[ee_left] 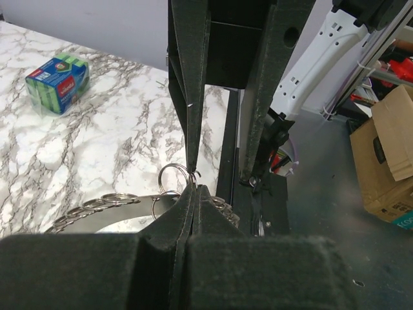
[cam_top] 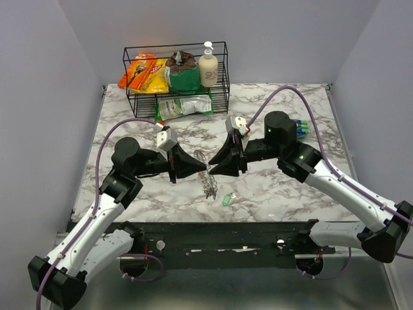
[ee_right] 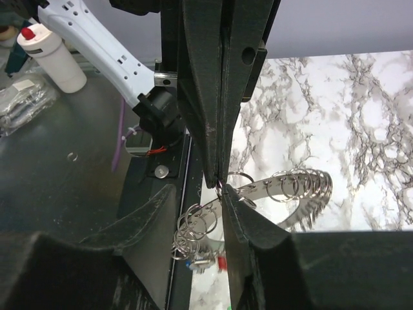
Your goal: Put the keys on the keyring
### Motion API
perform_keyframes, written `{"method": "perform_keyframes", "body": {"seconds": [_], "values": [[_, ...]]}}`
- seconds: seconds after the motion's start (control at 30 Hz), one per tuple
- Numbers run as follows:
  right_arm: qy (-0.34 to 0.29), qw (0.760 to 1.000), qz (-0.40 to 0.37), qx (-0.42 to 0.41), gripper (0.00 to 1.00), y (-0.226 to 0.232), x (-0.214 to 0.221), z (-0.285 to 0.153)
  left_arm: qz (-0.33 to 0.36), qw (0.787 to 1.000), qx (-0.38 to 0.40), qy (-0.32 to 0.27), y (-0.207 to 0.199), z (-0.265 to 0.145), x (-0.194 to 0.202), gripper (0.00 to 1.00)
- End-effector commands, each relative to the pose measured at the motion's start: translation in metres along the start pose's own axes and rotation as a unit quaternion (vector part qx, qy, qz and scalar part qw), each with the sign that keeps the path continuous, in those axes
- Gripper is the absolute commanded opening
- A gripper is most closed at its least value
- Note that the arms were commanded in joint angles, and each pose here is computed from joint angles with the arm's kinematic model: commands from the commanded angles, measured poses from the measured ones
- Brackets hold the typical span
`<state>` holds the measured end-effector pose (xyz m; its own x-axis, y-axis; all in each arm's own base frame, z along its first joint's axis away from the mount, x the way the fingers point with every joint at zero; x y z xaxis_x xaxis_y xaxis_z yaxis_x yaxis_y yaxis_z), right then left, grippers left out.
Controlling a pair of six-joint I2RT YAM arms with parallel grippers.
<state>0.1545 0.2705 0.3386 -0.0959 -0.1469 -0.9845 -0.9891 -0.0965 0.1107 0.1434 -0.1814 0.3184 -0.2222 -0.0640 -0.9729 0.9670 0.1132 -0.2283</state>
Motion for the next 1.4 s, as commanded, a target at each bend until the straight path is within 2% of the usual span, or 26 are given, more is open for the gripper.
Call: {"method": "perform_keyframes", "body": {"seconds": [0.0,0.13,0.43,0.67,0.8,1.07,1.27,1.37], "values": [[0.000,1.000,0.002,-0.011,0.40,-0.002,0.004,0.002,0.044,0.999,0.018,-0.023,-0.009,-0.001,-0.016,0.00],[0.002,1.000,0.006,-0.013,0.36,-0.003,0.007,0.004,0.048,0.998,0.018,-0.025,-0.009,-0.002,-0.018,0.00],[0.002,1.000,0.005,-0.003,0.35,-0.003,0.008,0.002,0.047,0.998,0.023,-0.022,-0.011,-0.002,-0.015,0.00],[-0.016,0.999,-0.023,0.033,0.50,0.000,-0.003,-0.015,0.057,0.998,0.030,-0.002,-0.015,-0.006,-0.011,0.00],[-0.020,0.999,-0.028,0.032,0.55,-0.001,-0.005,-0.021,0.064,0.997,0.044,0.003,-0.019,-0.008,-0.012,0.00],[-0.015,0.999,-0.020,-0.032,0.65,0.006,-0.002,-0.016,0.077,0.995,0.068,0.004,-0.029,-0.011,-0.017,0.00],[-0.013,0.997,-0.015,-0.080,0.67,0.011,-0.002,-0.013,0.076,0.994,0.082,0.001,-0.034,-0.012,-0.022,0.00],[-0.012,0.995,-0.011,-0.099,0.65,0.012,-0.002,-0.011,0.076,0.993,0.092,-0.002,-0.036,-0.011,-0.024,0.00]]}}
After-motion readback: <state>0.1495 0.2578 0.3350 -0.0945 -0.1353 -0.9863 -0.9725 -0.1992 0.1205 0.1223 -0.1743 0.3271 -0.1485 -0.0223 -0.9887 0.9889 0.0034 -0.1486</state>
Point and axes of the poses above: each gripper's point midway between its finger pads, its own z axis out along the fingers, its own y axis along the line the jaws close on, x = y × z, the point moved 7 cm from there along -z, back along the fingers, and after that the axes turned 1 degree about z, right-handed, at the moved point
